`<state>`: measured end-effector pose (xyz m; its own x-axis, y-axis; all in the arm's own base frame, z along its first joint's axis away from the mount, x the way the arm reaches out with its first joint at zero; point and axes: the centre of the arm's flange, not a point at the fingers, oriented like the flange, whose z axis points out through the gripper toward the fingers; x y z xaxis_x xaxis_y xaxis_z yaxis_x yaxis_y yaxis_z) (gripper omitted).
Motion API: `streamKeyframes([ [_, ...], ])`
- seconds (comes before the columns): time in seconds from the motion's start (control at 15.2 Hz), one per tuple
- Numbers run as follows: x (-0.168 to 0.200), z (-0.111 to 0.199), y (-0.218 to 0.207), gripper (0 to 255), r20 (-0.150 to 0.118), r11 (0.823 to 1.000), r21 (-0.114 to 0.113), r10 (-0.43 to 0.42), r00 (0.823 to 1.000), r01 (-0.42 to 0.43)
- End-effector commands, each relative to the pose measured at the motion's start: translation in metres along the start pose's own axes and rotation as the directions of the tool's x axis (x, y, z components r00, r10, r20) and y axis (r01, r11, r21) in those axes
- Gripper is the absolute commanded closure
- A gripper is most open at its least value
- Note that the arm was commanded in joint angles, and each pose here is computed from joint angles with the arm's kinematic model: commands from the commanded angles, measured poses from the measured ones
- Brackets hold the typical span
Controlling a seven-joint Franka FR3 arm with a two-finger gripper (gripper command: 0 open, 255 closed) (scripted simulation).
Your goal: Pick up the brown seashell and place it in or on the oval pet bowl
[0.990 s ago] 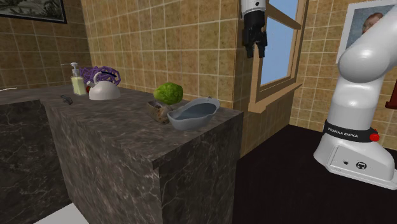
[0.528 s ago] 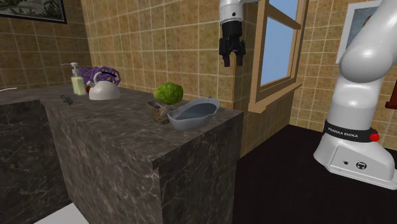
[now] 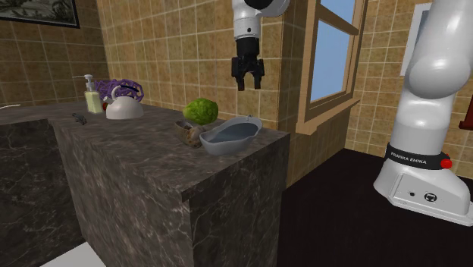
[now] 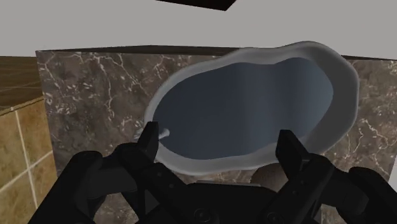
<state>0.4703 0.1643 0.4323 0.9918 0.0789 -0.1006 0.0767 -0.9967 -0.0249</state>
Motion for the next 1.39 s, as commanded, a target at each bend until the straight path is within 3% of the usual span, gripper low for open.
streamKeyframes([
  [0.0, 0.020, 0.009, -0.019, 0, -0.009, 1.000, 0.003, -0.012, 1.000, 0.012],
  [1.06, 0.158, 0.061, -0.157, 0, -0.078, 0.993, 0.010, -0.112, 0.991, 0.113],
  [1.32, 0.166, 0.079, -0.165, 0, -0.081, 0.993, 0.010, -0.117, 0.990, 0.119],
])
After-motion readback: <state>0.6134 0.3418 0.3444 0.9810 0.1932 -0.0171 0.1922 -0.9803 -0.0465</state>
